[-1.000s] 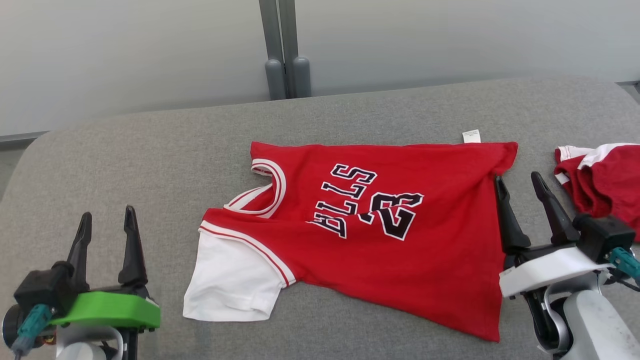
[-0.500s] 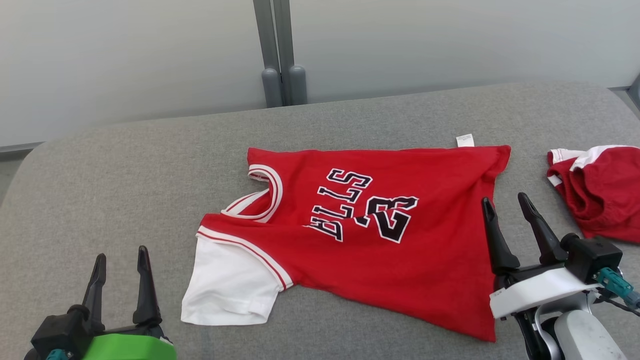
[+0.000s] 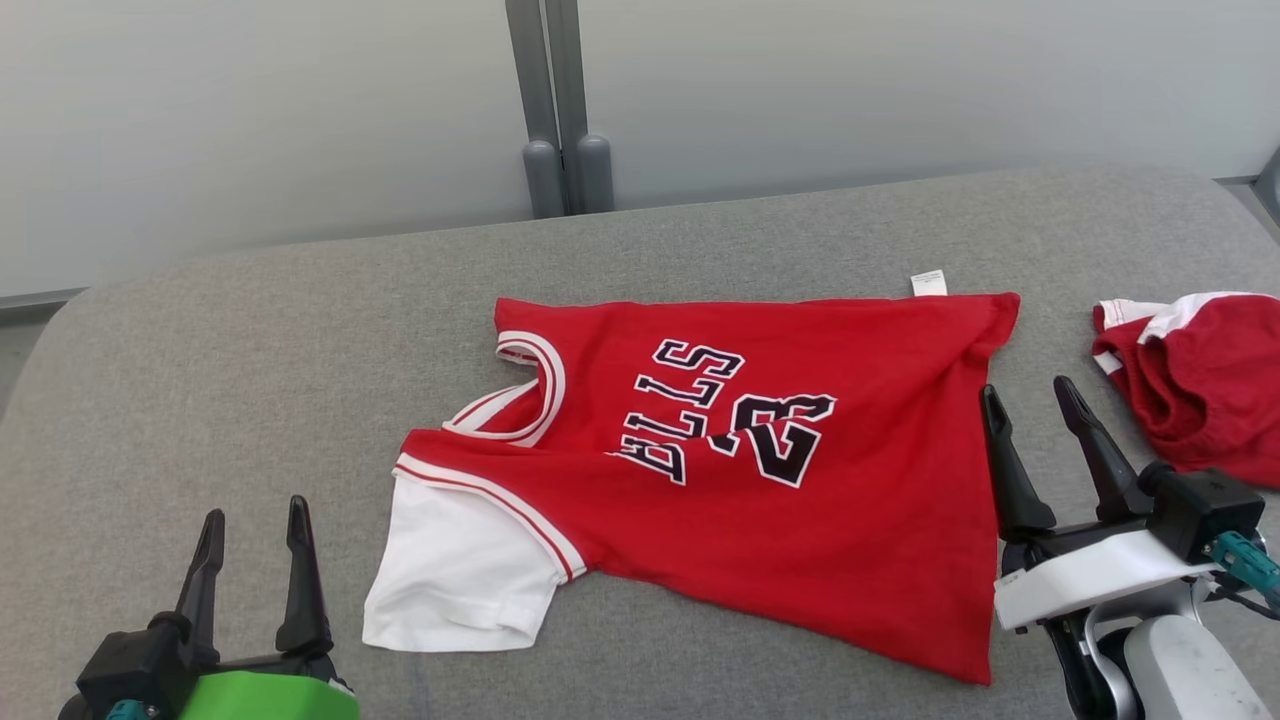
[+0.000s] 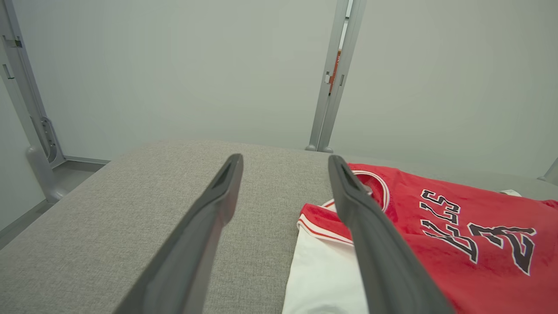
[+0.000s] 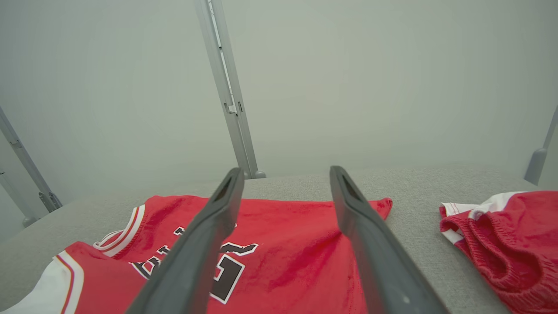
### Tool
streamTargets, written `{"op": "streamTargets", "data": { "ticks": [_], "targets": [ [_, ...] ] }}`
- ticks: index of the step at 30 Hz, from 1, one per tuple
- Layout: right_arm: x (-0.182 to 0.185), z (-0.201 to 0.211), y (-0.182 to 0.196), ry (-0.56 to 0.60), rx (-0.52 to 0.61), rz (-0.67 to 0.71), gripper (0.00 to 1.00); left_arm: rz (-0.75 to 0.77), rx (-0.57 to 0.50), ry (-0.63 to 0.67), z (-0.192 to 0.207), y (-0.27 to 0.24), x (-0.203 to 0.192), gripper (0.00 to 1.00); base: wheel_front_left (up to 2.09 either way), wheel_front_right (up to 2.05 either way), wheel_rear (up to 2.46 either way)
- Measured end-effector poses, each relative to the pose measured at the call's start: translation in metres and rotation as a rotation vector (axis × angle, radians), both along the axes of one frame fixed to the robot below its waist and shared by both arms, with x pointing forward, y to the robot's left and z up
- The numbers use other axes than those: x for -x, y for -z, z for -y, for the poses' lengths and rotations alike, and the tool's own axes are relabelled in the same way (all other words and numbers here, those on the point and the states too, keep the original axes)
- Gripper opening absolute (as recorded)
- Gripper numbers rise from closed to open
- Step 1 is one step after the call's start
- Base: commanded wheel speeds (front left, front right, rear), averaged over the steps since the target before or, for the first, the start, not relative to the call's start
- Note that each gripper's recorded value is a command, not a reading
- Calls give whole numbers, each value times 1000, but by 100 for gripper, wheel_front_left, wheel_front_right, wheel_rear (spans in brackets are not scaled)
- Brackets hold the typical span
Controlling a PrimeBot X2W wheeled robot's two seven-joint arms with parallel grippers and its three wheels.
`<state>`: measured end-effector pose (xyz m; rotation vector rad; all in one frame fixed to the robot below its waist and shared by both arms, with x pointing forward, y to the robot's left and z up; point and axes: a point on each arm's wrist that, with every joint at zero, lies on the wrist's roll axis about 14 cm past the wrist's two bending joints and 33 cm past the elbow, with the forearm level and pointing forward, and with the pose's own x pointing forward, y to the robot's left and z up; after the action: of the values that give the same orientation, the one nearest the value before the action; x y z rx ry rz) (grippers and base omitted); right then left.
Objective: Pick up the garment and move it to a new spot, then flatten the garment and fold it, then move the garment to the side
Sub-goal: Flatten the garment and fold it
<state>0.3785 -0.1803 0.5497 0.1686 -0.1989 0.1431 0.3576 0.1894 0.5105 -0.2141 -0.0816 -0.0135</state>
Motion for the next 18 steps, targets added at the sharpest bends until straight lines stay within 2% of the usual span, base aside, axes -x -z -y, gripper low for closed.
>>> {"op": "streamTargets", "data": {
  "ticks": [6,8,10,14,18],
  "targets": [
    [0,8,-6,13,27,18,100,-44,-4,8,1,11,2,100,0,0,0],
    [4,17,4,24,41,-21,100,-87,1,11,0,19,3,100,0,0,0],
    [7,24,21,31,25,-113,100,-137,-7,19,-2,28,4,100,0,0,0],
    [24,25,78,-5,-4,-415,100,-198,-7,34,-3,36,4,100,0,0,0],
    [49,24,127,-26,-90,-691,100,-243,-8,59,-1,42,2,100,0,0,0]
  ]
}}
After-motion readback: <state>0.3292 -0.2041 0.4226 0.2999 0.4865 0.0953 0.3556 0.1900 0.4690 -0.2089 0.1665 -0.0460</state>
